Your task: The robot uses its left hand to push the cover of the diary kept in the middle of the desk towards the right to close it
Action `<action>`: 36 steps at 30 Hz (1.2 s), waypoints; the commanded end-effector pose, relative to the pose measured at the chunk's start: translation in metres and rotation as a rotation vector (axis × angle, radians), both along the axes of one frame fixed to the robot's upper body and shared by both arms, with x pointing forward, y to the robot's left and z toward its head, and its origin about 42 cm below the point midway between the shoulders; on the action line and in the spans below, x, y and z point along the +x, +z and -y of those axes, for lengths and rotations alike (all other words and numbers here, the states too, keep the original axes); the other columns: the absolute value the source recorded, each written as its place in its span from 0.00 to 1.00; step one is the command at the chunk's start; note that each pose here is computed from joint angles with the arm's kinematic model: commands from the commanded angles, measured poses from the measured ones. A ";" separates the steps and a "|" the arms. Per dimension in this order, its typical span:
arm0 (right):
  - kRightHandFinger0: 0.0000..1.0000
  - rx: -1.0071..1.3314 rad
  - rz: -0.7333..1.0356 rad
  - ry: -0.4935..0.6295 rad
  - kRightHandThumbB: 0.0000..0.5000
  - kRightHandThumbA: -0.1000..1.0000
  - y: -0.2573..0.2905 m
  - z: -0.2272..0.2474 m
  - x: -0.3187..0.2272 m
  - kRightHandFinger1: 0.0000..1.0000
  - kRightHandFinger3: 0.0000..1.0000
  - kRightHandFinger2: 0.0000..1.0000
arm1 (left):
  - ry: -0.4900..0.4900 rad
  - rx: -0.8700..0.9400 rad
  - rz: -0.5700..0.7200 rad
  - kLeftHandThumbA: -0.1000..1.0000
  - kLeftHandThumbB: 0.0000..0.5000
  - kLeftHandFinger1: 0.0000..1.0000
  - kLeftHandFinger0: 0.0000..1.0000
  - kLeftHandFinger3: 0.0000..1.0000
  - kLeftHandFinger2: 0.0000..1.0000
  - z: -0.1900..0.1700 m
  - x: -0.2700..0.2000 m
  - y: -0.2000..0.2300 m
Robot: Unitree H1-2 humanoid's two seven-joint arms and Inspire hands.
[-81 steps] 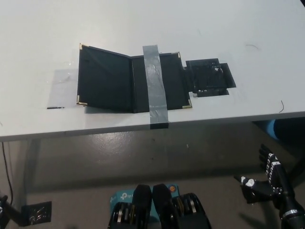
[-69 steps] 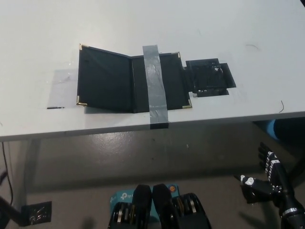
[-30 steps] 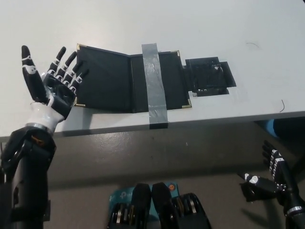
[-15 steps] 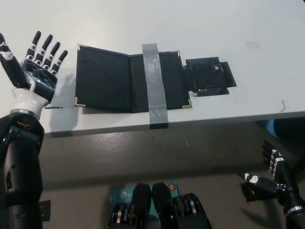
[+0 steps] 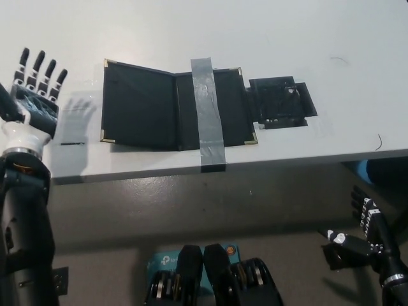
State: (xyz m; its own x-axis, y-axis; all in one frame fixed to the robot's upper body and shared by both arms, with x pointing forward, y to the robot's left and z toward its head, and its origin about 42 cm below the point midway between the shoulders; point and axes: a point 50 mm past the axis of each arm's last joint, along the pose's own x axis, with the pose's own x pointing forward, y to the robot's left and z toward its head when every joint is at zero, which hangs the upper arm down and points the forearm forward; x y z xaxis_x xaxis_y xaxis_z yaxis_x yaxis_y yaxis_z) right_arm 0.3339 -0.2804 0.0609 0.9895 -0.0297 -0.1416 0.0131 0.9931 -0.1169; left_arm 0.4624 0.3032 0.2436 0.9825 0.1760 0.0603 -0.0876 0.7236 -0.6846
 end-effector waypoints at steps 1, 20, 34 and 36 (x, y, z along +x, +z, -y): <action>1.00 -0.003 0.092 0.011 1.00 1.00 0.021 0.001 0.013 1.00 1.00 1.00 | 0.048 -0.011 0.050 1.00 0.51 1.00 1.00 1.00 1.00 0.001 0.008 0.009; 1.00 0.004 0.096 0.019 1.00 1.00 0.025 0.001 0.017 1.00 1.00 1.00 | 0.024 -0.100 -0.028 1.00 0.54 1.00 1.00 1.00 1.00 0.046 0.009 -0.028; 1.00 0.014 0.108 0.021 1.00 1.00 0.029 -0.002 0.018 1.00 1.00 1.00 | 0.009 -0.193 -0.057 1.00 0.53 1.00 1.00 1.00 1.00 0.077 0.008 -0.050; 1.00 0.008 0.110 0.023 1.00 1.00 0.029 -0.002 0.019 1.00 1.00 1.00 | 0.010 -0.181 -0.079 1.00 0.49 1.00 1.00 1.00 1.00 0.082 0.008 -0.054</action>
